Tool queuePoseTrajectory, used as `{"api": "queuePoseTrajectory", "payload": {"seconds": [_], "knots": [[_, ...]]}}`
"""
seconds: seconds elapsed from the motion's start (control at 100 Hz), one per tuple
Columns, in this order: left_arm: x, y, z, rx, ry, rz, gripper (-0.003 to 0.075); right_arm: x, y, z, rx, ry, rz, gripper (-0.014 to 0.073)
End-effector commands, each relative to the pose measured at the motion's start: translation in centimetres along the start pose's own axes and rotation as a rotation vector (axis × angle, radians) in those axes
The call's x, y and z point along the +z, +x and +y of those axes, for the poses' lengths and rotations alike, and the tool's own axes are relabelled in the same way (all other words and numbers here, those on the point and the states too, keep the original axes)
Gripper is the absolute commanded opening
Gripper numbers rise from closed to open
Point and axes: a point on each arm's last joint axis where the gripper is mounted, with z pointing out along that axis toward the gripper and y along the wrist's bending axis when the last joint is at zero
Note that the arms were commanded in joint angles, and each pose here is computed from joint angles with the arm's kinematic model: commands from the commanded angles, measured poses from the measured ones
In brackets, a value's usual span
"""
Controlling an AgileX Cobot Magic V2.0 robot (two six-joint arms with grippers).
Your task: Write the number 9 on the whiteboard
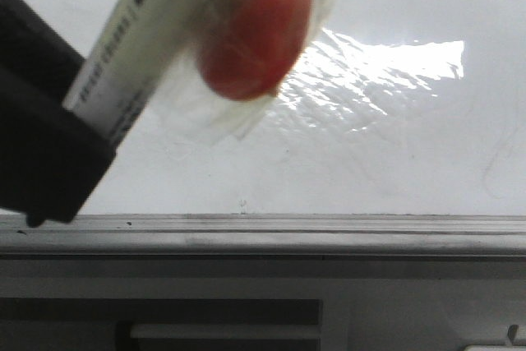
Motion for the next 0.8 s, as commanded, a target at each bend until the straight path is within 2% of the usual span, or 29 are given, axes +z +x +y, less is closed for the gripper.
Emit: {"api": "queuePoseTrajectory", "payload": {"seconds": [0.0, 0.33, 0.64, 0.79], "knots": [[-0.2, -0.9, 0.4, 0.009, -0.028, -0.04, -0.002, 1.0, -1.5, -0.3, -0.022, -0.078, -0.035, 0.0378], [0.2, -0.9, 0.8, 0.013, -0.048, -0.034, -0.002, 5.4, -4.0, -1.6, -0.095, -0.171, 0.006, 0.0378], [0.2, -0.9, 0.8, 0.015, -0.05, -0.035, -0.002, 8.7, -4.2, -1.8, -0.044, -0.231, 0.049, 0.0376], [0.2, -0.9, 0.8, 0.015, -0.05, -0.035, -0.002, 9.6, -3.9, -1.4, -0.042, -0.253, 0.068, 0.0312]]}}
